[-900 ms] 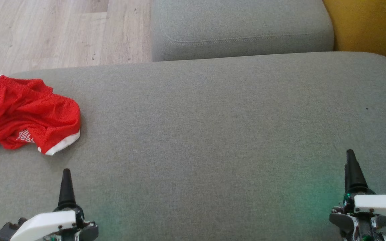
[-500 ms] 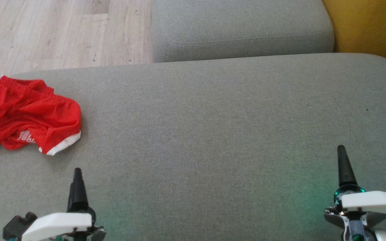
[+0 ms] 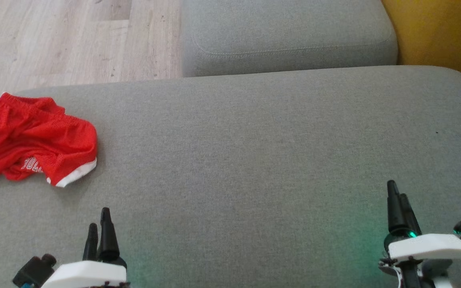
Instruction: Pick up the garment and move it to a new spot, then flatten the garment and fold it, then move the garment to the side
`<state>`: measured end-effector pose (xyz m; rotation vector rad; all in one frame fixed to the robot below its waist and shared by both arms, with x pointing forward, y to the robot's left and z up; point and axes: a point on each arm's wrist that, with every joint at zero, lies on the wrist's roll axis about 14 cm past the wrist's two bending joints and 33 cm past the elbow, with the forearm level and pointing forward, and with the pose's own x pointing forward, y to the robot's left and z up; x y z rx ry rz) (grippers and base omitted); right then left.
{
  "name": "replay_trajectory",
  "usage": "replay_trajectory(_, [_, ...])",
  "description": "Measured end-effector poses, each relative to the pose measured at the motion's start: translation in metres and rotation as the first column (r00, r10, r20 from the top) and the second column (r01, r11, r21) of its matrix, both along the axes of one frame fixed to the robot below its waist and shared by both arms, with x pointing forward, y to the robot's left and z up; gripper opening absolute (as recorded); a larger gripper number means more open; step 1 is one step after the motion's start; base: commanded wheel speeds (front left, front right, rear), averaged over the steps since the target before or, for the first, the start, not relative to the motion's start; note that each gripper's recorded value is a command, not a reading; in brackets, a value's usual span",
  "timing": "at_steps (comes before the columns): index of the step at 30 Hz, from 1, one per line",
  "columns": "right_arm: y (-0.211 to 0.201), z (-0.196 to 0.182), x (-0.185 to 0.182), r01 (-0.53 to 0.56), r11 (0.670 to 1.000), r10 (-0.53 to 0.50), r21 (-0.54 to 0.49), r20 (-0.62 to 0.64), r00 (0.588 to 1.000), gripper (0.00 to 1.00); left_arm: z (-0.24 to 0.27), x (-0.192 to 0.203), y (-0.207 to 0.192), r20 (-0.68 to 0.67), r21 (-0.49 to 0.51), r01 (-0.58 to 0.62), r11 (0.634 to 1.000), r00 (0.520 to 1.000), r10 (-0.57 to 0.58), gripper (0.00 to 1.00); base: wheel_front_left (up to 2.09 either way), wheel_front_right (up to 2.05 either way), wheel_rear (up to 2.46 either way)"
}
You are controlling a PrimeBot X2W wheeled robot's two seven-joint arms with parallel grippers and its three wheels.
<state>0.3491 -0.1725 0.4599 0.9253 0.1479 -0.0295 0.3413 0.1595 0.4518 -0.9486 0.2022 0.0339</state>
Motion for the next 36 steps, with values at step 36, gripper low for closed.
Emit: replay_trajectory(36, [0.039,-0.006,-0.008,-0.184,0.868,0.204,-0.46,-0.007,0.979,1.0,-0.002,-0.011,-0.015,0.035,0.422,0.087,0.903,0.993,-0.112,1.0,0.0,0.0,0.0])
